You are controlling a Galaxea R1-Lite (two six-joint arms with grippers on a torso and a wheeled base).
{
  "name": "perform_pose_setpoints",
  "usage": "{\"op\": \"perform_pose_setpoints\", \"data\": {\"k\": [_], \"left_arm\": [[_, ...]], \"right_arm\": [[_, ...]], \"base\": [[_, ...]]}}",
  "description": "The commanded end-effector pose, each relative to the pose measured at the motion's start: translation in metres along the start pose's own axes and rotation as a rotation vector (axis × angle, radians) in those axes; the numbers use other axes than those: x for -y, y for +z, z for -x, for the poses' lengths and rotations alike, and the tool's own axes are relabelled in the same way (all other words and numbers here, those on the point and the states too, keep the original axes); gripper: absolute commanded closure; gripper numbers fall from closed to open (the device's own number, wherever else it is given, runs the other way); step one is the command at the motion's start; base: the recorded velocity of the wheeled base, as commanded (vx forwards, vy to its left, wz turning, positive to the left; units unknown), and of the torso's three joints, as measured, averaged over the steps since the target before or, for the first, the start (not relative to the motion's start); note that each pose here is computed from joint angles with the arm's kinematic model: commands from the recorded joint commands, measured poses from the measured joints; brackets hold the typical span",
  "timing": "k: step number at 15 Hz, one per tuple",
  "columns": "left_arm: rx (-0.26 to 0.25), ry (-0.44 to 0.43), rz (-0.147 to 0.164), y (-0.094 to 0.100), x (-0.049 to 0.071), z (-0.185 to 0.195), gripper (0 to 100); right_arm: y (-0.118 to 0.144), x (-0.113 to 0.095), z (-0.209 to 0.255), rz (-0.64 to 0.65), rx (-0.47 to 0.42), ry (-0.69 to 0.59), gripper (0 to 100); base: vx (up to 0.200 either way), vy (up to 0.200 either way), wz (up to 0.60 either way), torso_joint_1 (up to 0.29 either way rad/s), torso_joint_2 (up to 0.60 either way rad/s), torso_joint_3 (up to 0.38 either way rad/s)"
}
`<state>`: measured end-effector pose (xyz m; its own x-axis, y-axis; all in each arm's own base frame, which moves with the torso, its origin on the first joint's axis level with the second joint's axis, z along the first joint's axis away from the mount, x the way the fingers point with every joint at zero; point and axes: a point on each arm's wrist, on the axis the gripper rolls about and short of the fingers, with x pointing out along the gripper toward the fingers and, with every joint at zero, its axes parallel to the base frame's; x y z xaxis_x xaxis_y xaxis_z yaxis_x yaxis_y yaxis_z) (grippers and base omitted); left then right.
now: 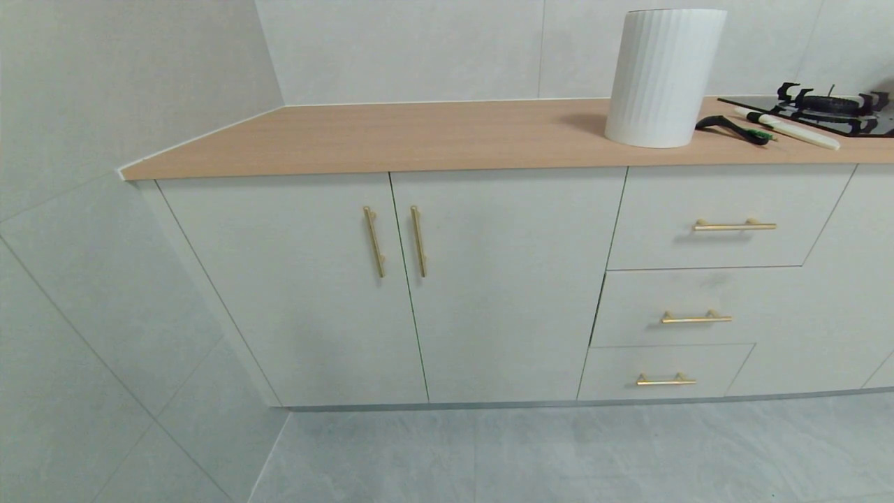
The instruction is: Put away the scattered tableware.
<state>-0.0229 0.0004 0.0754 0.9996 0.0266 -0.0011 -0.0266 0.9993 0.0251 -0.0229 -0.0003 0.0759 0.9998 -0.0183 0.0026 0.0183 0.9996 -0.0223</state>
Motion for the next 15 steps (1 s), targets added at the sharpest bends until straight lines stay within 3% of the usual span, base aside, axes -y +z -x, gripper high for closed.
{"op": "perform_pose_setpoints", "data": {"k": [1, 4, 5, 6, 10, 15], "left_arm": [[0.000, 0.001, -0.001, -0.0001, 0.0000, -0.0001, 0], [-0.001, 0.001, -0.018, -0.0001, 0.0000, -0.0001, 0], [0.001, 0.001, 0.027, 0.0001, 0.0000, -0.0001, 0], [0.001, 0.003, 0.036, 0.0001, 0.0000, -0.0001, 0], [0.001, 0.003, 0.030, 0.0001, 0.0000, -0.0001, 0], [0.001, 0.003, 0.031, 0.0001, 0.0000, -0.0001, 0]], "right_arm": [[-0.0001, 0.0000, -0.0002, 0.001, -0.006, 0.000, 0], [-0.0001, 0.0001, -0.0001, -0.004, -0.004, -0.003, 0], [-0.0001, 0.0001, -0.0001, -0.004, -0.004, -0.005, 0], [-0.0001, 0.0001, -0.0001, -0.004, -0.004, -0.005, 0], [-0.0001, 0.0001, -0.0001, -0.004, -0.004, -0.005, 0], [-0.0001, 0.0001, -0.0001, -0.004, -0.004, -0.003, 0]], "base": [[0.000, 0.000, 0.00, 0.000, 0.00, 0.000], [0.000, 0.000, 0.00, 0.000, 0.00, 0.000], [0.000, 0.000, 0.00, 0.000, 0.00, 0.000], [0.000, 0.000, 0.00, 0.000, 0.00, 0.000], [0.000, 0.000, 0.00, 0.000, 0.00, 0.000], [0.200, 0.000, 0.00, 0.005, 0.00, 0.002]]}}
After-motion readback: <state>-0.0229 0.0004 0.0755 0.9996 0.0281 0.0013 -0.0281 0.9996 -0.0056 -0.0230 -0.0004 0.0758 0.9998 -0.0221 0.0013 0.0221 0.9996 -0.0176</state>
